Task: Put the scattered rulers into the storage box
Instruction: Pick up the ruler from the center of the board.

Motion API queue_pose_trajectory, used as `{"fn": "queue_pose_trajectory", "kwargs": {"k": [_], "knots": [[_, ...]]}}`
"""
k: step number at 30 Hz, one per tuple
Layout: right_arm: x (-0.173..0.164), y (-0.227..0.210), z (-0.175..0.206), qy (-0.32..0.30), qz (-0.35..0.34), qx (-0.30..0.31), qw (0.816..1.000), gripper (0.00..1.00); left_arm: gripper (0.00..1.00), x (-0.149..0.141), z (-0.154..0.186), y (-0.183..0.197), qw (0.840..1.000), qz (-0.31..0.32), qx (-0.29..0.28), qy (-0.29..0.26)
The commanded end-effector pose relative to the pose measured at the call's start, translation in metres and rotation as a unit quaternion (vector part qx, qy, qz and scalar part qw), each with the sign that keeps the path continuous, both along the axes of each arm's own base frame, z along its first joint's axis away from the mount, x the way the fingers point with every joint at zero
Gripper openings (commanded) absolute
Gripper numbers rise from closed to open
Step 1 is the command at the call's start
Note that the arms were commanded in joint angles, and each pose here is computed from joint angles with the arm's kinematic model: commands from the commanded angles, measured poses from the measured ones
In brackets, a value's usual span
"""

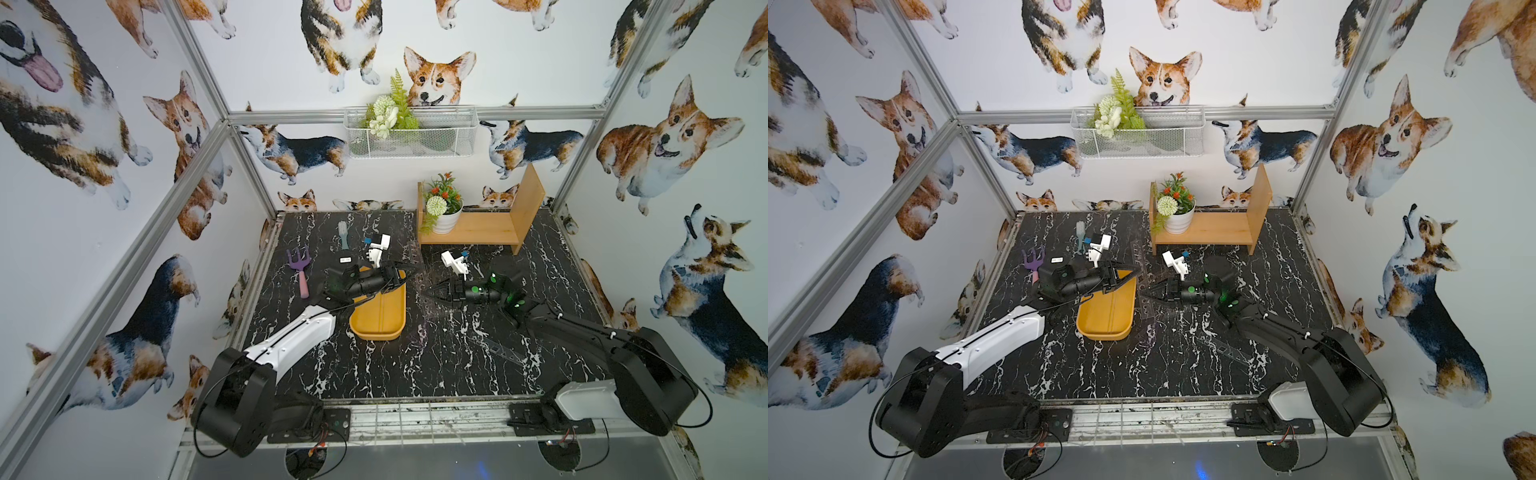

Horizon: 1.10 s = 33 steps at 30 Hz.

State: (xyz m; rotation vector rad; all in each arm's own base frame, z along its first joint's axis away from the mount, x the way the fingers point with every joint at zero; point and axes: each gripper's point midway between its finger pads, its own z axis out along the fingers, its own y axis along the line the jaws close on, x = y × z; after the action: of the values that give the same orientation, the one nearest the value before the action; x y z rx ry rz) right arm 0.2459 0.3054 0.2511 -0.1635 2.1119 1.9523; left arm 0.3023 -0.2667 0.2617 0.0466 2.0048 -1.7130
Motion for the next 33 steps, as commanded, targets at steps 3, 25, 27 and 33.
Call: {"fn": "queue_pose_trajectory", "kwargs": {"k": [3,25,27,33], "knots": [[-0.003,0.001,0.009,-0.021,0.011,0.014,1.0,0.0,0.15,-0.004,0.013,-0.001,1.0,-0.014,-0.018,-0.02],[0.009,-0.01,0.008,-0.048,-0.017,-0.043,0.998,0.48,0.0,-0.004,0.011,0.001,1.0,-0.018,-0.018,-0.003],[0.014,-0.014,0.004,-0.054,-0.029,-0.073,0.995,0.51,0.0,-0.003,0.011,0.003,1.0,-0.016,-0.017,-0.004],[0.028,-0.026,-0.014,-0.074,-0.057,-0.182,0.979,0.56,0.0,-0.002,0.012,0.009,1.0,-0.008,-0.011,-0.003]]}}
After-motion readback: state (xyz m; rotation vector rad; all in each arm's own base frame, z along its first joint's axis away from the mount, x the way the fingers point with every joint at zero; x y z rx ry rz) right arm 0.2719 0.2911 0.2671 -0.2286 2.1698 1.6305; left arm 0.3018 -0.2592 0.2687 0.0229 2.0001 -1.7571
